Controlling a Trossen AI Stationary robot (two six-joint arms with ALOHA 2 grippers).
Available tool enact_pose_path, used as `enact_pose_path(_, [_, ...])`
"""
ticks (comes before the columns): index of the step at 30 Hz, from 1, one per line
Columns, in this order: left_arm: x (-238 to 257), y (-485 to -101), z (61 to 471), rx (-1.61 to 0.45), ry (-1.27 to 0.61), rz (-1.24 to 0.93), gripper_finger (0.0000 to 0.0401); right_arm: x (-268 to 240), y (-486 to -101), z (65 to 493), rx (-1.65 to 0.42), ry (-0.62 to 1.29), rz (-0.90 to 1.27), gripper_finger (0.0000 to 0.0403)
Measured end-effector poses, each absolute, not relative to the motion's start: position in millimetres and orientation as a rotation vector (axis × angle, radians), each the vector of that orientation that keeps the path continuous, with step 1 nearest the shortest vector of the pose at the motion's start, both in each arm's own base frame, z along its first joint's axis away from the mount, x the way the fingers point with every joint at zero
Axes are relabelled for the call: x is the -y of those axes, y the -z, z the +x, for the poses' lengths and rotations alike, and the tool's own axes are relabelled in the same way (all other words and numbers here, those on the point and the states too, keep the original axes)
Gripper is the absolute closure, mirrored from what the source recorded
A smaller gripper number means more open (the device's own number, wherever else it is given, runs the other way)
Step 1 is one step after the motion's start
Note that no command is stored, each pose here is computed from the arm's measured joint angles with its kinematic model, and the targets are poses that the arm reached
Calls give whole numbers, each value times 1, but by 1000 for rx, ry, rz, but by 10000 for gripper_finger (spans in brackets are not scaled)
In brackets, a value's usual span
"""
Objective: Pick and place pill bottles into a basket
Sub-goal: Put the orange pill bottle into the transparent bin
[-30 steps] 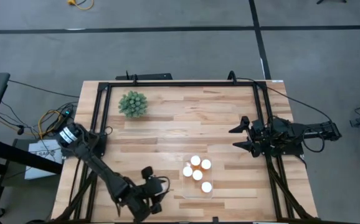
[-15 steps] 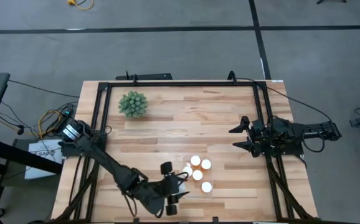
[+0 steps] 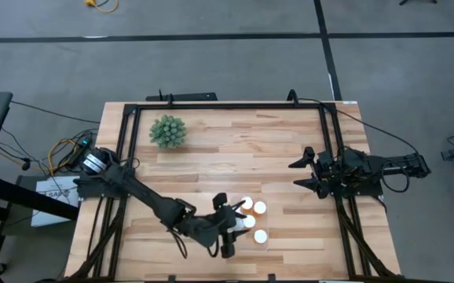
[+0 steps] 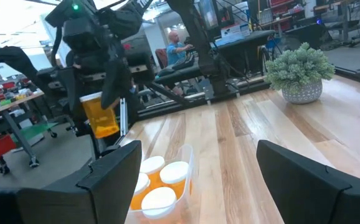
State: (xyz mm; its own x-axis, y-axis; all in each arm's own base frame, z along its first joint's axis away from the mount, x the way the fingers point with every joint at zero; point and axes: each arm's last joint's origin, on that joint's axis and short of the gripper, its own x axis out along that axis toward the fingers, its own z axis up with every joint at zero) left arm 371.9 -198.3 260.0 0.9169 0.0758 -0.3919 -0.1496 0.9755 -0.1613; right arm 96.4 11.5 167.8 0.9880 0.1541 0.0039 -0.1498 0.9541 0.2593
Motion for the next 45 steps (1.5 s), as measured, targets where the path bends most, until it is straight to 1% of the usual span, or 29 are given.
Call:
enact_pose_path(3, [193, -259, 378, -344, -97, -306, 222, -11, -168, 96, -16, -154, 262, 92])
enact_pose_path(5, [193, -250, 386, -327, -81, -355, 213, -11, -168, 96, -17, -154, 262, 92])
enact_pose_path(7, [196, -236, 392, -353, -84, -368, 211, -12, -168, 96, -17, -155, 262, 92])
enact_pose_path(9, [200, -225, 400, -376, -82, -381, 217, -11, -168, 96, -15, -154, 262, 92])
enact_pose_path(13, [206, -215, 410, -395, -76, -379, 225, -11, -168, 96, -17, -154, 262, 92])
enact_pose_path(19, [202, -205, 409, -483, -140, -311, 219, -11, -168, 96, -16, -154, 262, 92])
enact_pose_path(23, [206, -195, 407, -536, -117, -301, 215, -12, -168, 96, -16, -155, 262, 92])
enact_pose_path(26, [212, -190, 405, -553, -87, -268, 225, -12, -168, 96, -16, -155, 262, 92])
enact_pose_path(31, [216, -187, 401, -567, -83, -205, 225, -11, -168, 96, -17, -154, 262, 92])
enact_pose_path(36, [219, -177, 400, -588, -82, -166, 211, -11, -168, 96, -16, -154, 262, 92])
enact_pose_path(40, [223, -159, 404, -610, -62, -162, 223, -12, -168, 97, -20, -154, 262, 92])
enact_pose_path(45, [222, -154, 406, -605, -72, -146, 225, -12, -167, 97, -22, -153, 262, 92])
